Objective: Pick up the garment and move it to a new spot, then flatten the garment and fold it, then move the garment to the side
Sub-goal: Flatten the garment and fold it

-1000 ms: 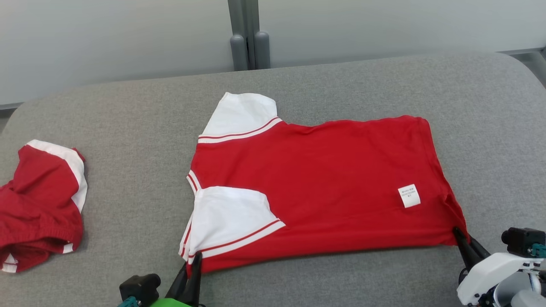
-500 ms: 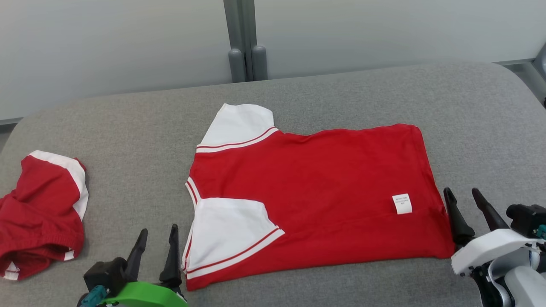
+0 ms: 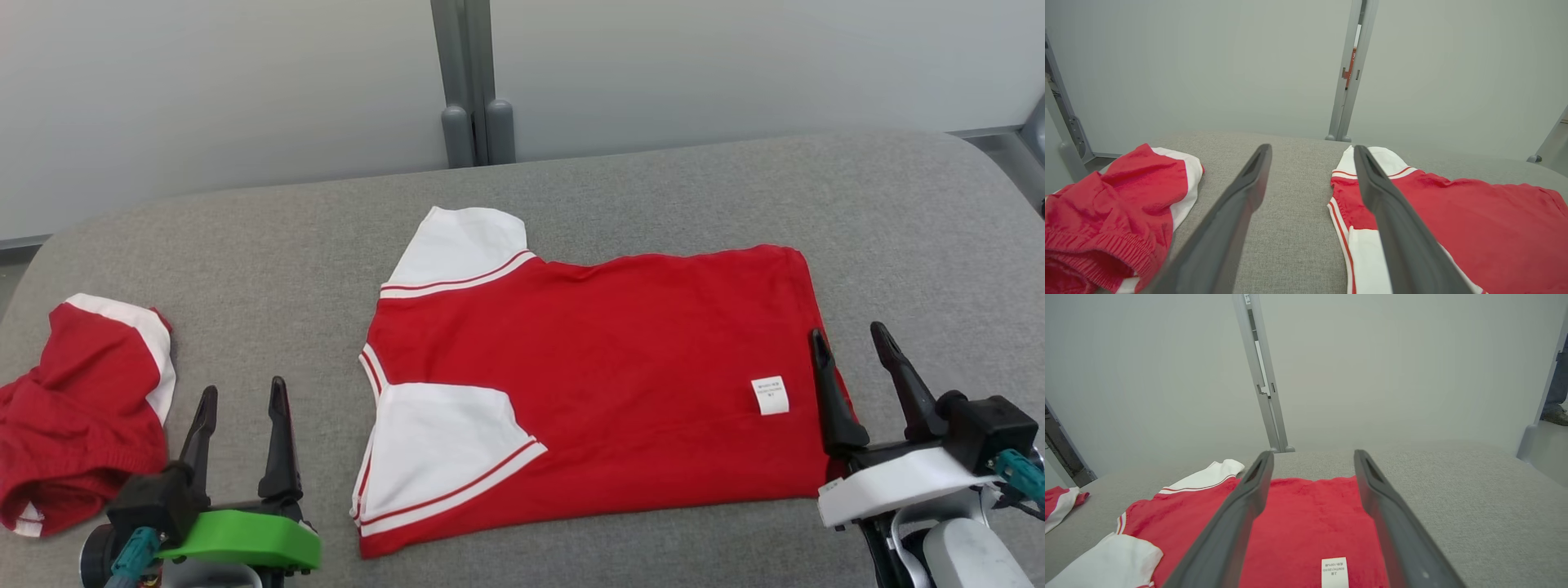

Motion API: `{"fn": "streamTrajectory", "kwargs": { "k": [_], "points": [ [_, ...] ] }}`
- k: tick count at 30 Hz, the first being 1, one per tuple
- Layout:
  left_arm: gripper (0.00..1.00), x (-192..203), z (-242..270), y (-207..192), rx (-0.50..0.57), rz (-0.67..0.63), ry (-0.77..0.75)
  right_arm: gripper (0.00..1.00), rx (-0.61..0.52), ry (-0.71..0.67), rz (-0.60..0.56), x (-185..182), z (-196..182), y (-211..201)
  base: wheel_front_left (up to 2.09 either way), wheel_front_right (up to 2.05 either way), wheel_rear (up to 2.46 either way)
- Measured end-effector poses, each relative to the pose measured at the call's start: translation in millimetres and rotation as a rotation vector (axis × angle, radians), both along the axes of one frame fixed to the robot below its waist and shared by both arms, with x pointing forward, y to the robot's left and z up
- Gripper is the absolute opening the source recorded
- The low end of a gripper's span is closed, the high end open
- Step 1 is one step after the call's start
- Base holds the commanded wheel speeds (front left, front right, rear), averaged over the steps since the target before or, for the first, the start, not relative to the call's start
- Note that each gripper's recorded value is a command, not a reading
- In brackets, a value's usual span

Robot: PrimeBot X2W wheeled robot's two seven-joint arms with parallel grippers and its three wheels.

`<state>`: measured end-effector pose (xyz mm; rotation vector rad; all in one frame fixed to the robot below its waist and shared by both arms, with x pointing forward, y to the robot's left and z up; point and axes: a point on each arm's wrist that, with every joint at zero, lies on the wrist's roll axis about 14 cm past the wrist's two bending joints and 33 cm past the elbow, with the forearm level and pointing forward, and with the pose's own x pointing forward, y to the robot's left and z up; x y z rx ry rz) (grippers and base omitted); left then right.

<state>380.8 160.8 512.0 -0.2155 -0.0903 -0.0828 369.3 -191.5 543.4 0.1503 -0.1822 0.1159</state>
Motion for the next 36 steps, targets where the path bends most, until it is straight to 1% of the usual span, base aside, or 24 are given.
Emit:
{"fn": "streamTrajectory", "kwargs": {
  "k": [4,15,27,31,34,36],
  "points": [
    [1.0,0,0,10,-0.004,0.032,-0.001,1.0,0.009,0.002,-0.012,-6,-2,1,0.0,0.0,0.0],
    [1.0,-12,-19,19,0.024,0.051,0.051,1.0,0.001,0.052,-0.036,-18,-20,-3,0.0,0.0,0.0],
    [1.0,-13,-24,21,0.047,0.05,0.065,1.0,-0.019,0.069,-0.029,-17,-26,-1,0.0,0.0,0.0],
    [1.0,-1,-14,16,0.055,0.031,0.033,1.0,-0.031,0.067,-0.028,-10,-24,-3,0.0,0.0,0.0],
    [1.0,14,-4,11,0.073,0.007,0.003,1.0,-0.058,0.053,-0.029,1,-19,-7,0.0,0.0,0.0],
    [1.0,29,6,7,0.103,-0.021,-0.026,1.0,-0.08,0.047,-0.033,12,-15,-13,0.0,0.0,0.0]
  ]
}}
